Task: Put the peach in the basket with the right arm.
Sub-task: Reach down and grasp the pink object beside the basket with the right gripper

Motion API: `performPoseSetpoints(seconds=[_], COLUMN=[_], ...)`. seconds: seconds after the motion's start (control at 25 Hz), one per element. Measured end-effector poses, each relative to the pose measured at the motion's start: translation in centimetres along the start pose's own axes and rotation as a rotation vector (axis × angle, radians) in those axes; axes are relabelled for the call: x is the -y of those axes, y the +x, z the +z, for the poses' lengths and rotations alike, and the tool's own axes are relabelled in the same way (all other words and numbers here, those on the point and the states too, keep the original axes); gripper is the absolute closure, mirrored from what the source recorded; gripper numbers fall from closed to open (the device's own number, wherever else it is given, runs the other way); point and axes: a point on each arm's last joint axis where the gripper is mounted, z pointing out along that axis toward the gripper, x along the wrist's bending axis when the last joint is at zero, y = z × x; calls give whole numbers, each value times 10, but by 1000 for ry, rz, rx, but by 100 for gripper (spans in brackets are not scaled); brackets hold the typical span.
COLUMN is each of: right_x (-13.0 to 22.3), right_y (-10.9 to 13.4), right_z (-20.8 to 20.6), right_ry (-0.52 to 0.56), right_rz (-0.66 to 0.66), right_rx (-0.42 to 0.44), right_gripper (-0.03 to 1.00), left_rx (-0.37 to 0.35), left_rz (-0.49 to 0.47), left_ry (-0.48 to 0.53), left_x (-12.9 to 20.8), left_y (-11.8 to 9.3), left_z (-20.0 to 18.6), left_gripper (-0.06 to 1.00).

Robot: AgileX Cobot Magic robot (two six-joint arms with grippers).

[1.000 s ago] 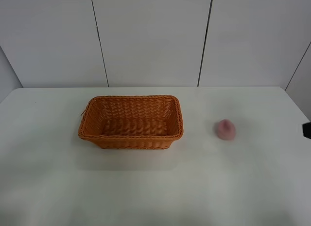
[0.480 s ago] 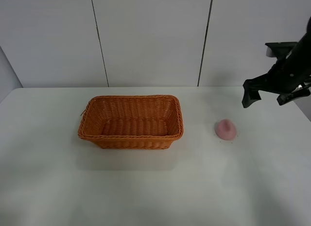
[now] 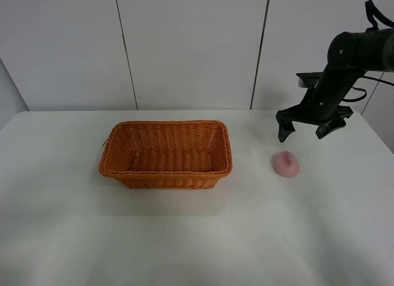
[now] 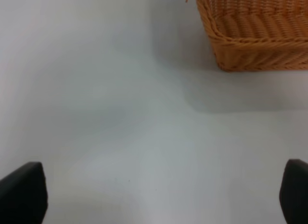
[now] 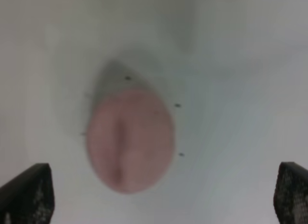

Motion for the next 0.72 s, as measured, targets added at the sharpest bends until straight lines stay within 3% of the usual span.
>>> performPoseSetpoints(seconds=[0.12,0.72], right_x=[-1,2], right_y=[10,9], right_z=[3,77], right_ry=[-7,97], right_rz=[-19,19], right_rx=[-10,-14], right_gripper=[27,27], left_rx=[0,0], left_rz=[0,0], left_ry=[0,0], left_x=[0,0], left_y=[0,0], left_z=[0,0], left_gripper=[-5,-5])
